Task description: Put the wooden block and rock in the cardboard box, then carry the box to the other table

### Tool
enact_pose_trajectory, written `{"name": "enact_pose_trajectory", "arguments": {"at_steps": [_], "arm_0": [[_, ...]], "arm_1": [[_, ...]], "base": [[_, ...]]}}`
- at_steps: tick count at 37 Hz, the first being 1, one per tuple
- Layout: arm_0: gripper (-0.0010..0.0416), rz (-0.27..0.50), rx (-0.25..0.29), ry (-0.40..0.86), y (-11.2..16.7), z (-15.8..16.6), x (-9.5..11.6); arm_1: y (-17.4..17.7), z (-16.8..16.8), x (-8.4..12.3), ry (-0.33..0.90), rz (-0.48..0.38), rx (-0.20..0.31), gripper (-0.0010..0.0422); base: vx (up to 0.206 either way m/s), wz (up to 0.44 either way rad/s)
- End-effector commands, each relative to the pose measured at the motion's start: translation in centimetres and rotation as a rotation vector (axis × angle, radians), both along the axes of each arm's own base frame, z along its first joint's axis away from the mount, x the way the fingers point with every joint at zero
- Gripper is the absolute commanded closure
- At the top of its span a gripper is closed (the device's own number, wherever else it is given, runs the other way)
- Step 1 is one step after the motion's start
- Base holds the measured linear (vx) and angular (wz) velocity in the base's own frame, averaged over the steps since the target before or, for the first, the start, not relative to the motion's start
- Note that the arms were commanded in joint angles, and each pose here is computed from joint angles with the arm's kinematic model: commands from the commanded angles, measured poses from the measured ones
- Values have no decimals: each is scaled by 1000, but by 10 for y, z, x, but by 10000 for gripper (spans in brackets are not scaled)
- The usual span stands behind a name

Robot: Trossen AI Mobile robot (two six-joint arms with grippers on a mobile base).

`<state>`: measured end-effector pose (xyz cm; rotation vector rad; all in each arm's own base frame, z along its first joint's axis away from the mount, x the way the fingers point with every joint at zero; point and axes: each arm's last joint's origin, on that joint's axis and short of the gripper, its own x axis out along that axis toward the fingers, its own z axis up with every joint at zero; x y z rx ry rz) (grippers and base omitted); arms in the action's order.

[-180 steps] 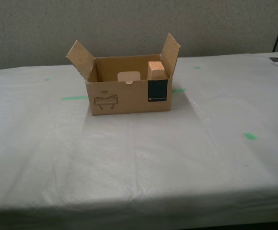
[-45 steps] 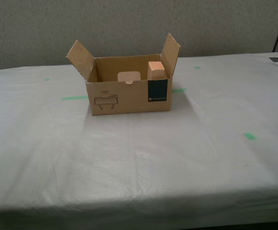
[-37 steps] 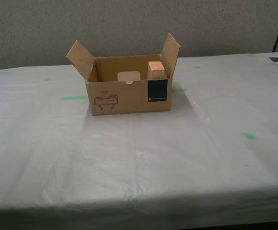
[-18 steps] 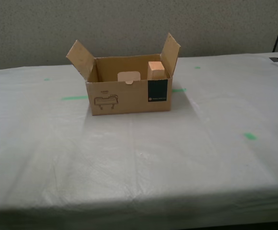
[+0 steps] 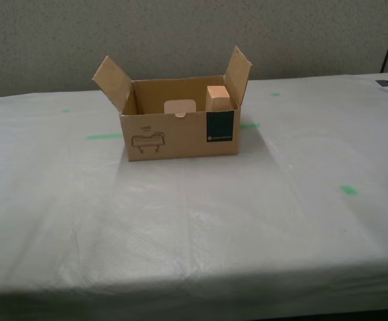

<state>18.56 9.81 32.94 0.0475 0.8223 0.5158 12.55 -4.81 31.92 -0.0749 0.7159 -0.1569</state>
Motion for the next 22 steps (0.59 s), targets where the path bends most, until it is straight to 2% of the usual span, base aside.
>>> {"name": "enact_pose_trajectory", "arguments": {"at_steps": [1, 22], "arm_0": [[7, -3, -1, -2, 0, 0, 0], [7, -3, -1, -2, 0, 0, 0]], "arm_1": [[0, 0, 0, -1, 2, -2, 14], [0, 0, 0, -1, 2, -2, 14]], "base": [[0, 0], [0, 0]]}}
